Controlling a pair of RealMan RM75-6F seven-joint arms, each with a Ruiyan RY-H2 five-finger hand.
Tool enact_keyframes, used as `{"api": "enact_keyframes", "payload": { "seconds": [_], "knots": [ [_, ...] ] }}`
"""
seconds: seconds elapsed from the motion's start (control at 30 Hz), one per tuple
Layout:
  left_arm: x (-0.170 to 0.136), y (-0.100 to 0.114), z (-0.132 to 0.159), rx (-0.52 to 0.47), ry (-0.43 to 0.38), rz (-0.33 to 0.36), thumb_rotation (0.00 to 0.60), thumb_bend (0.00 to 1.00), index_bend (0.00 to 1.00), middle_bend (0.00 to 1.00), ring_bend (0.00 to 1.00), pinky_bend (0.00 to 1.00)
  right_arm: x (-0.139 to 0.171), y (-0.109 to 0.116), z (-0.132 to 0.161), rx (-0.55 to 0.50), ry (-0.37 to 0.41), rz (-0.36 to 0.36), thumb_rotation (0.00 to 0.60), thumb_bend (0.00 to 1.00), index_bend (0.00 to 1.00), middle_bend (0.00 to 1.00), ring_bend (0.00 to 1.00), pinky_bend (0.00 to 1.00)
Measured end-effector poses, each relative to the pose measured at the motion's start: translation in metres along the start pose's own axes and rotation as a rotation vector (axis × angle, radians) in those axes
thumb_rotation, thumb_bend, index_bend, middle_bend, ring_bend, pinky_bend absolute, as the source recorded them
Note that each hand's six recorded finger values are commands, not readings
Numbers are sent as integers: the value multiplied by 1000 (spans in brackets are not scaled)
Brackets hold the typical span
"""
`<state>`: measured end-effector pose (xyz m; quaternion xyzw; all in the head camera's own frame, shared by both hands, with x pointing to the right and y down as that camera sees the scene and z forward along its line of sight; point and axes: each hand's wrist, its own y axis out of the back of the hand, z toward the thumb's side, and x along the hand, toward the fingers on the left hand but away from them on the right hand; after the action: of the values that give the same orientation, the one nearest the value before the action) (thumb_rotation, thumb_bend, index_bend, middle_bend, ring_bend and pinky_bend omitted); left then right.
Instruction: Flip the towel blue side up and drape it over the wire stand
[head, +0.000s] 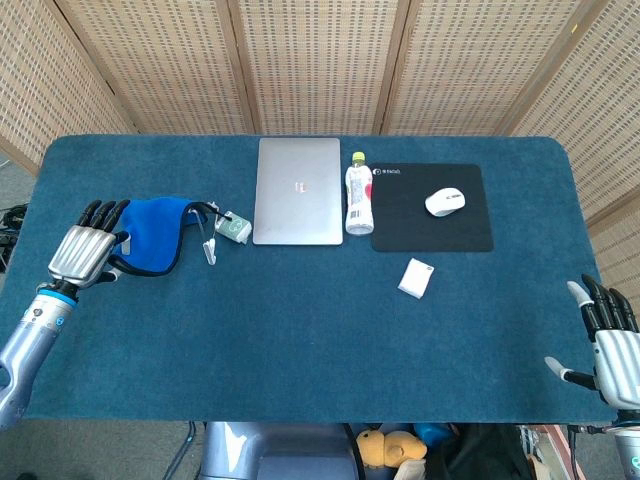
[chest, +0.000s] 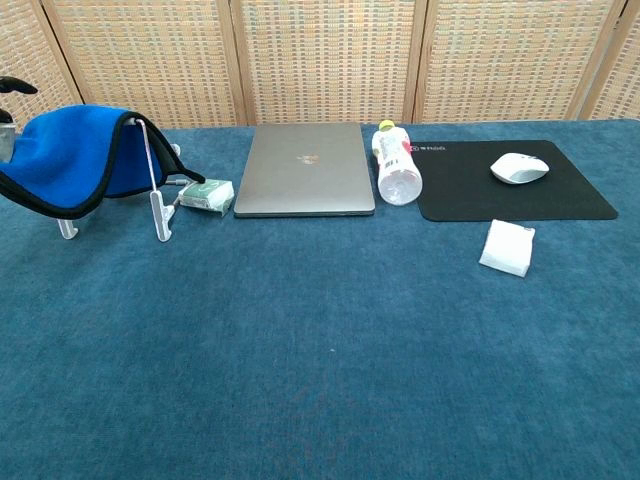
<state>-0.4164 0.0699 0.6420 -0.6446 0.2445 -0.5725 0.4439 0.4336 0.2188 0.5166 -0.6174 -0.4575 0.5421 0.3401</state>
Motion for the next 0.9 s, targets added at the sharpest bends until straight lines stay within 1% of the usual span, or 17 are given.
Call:
{"api": "enact_keyframes", "payload": {
  "seconds": [0.17,0.33,0.5,0.63,0.77,0.9],
  "knots": [
    [-10,0,-4,7,-36,25,600,194,0,0,0,0,1,-1,1,1,5,4,600,0,0,0,0,0],
    [-22,-7,-15,14,-27,10,600,183,0,0,0,0,1,-1,2,0,9,4,600,0,0,0,0,0],
    [-33,-8,-23,-9,-16,10,600,183,0,0,0,0,2,0,4,-2,14,5,600,0,0,0,0,0],
    [-43,-1,-28,-33,-3,38,600,184,0,0,0,0,2,-1,5,-3,18,7,600,0,0,0,0,0],
    [-58,12,-32,-74,27,93,600,183,0,0,0,0,3,0,6,-7,23,5,600,0,0,0,0,0],
    [-76,19,-31,-120,70,105,600,184,0,0,0,0,4,1,8,-8,30,-1,600,0,0,0,0,0]
  ]
}}
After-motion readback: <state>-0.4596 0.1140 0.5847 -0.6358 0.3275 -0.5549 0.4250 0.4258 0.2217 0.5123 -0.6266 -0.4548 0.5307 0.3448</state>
